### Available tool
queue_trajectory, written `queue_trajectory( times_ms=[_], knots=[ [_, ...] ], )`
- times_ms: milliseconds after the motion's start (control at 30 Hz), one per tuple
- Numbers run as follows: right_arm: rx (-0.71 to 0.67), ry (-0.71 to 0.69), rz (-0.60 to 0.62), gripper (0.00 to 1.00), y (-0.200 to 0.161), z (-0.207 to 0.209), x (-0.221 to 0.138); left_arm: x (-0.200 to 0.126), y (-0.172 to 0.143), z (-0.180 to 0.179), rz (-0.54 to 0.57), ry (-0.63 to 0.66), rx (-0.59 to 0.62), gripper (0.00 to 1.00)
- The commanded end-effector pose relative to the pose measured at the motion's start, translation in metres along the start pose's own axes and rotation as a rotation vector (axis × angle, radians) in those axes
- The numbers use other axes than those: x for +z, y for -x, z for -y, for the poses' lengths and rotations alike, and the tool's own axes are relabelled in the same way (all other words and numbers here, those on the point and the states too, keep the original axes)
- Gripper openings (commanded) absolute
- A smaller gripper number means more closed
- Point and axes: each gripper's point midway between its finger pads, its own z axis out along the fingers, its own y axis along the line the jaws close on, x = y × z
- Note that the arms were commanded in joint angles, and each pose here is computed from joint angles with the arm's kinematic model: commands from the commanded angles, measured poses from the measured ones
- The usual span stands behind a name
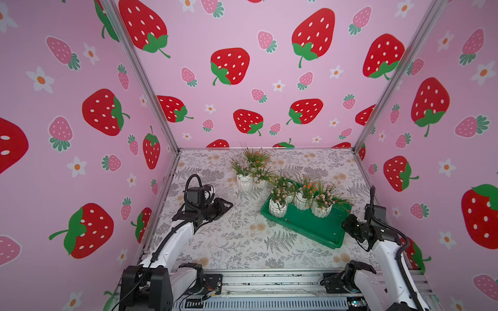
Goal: Put the potted gypsophila into the storage box
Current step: Move the storage box to the center of the board.
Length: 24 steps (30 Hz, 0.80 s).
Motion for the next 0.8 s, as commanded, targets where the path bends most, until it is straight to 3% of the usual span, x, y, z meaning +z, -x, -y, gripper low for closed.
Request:
queue_trajectory(
  times_ms=[0,267,467,600,767],
  knots=[
    [0.153,0.084,0.188,0.00,0.047,-0.018,-0.010,0.006,0.001,0.004,-0.004,-0.019,-0.004,0.37],
    [0.227,0.098,0.274,0.00,0.065,-0.019,-0.010,0.015,0.004,0.005,-0.008,-0.013,-0.008,0.37],
    [0.230,0.111,0.219,0.00,0.063,-0.022,0.005,0.023,0.010,0.008,-0.009,-0.019,-0.006,0.37],
    [0.222,0.109,0.190,0.07,0.054,-0.019,0.012,0.026,0.012,0.012,-0.010,-0.017,0.003,0.37],
    [0.199,0.075,0.147,0.32,0.040,-0.011,0.014,0.027,0.018,0.016,0.000,-0.015,0.013,0.37]
  ],
)
